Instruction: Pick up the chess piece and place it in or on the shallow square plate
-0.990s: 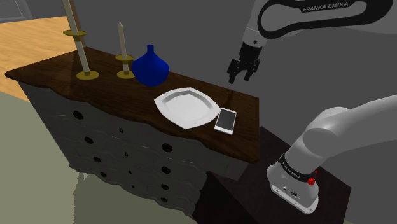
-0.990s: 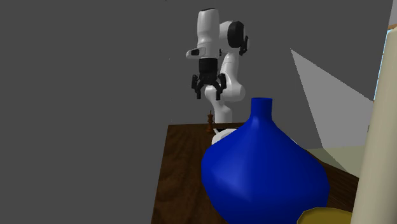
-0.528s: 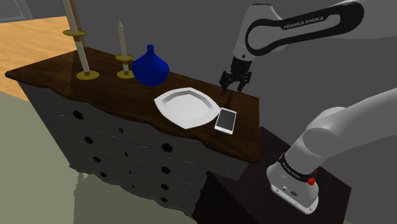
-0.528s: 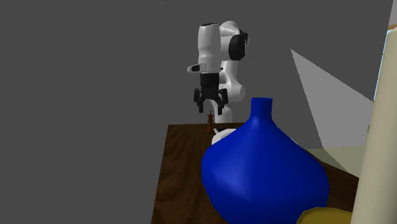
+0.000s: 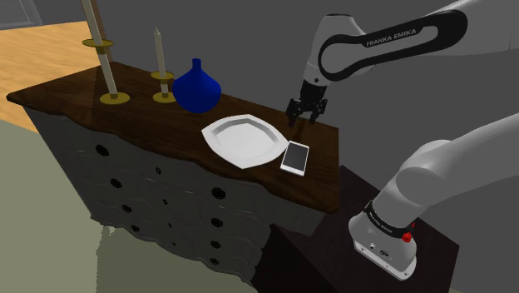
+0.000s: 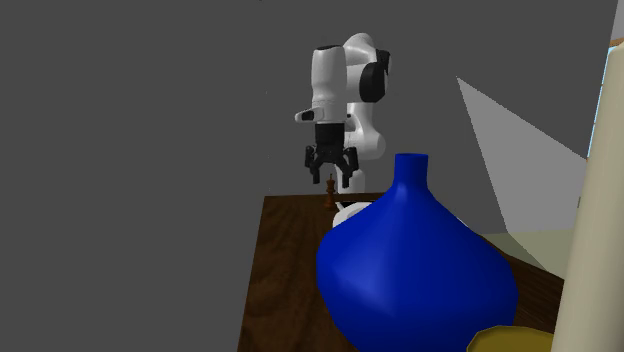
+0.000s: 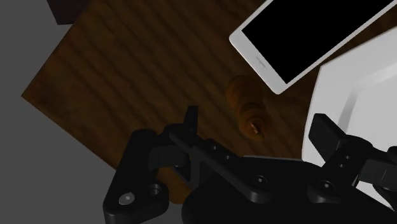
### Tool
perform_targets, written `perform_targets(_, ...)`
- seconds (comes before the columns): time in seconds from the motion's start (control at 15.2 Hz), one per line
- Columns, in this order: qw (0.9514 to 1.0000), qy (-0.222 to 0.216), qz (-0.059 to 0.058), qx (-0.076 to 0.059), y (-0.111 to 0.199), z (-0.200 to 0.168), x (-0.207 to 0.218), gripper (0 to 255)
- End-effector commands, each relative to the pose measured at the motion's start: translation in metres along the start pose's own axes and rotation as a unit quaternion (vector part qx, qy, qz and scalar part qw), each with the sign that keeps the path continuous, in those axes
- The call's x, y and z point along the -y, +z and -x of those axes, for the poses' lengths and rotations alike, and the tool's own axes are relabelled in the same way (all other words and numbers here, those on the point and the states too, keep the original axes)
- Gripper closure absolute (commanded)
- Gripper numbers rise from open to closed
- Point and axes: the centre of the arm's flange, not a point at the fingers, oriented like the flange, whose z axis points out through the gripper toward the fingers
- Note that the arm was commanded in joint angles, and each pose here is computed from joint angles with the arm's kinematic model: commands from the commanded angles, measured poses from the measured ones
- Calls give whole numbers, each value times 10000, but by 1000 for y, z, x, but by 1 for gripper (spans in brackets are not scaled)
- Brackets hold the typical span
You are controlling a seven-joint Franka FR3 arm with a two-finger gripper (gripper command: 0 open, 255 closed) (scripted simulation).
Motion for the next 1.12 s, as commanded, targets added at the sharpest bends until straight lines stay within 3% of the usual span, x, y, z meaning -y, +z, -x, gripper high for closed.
perform_targets(0.0,10000,0,0,0,0,0,0,0)
perform_targets(0.07,10000,0,0,0,0,0,0,0)
perform_targets(0.13,10000,0,0,0,0,0,0,255)
perform_targets(0.73,10000,0,0,0,0,0,0,255)
perform_targets(1.06,10000,0,0,0,-26,0,0,255)
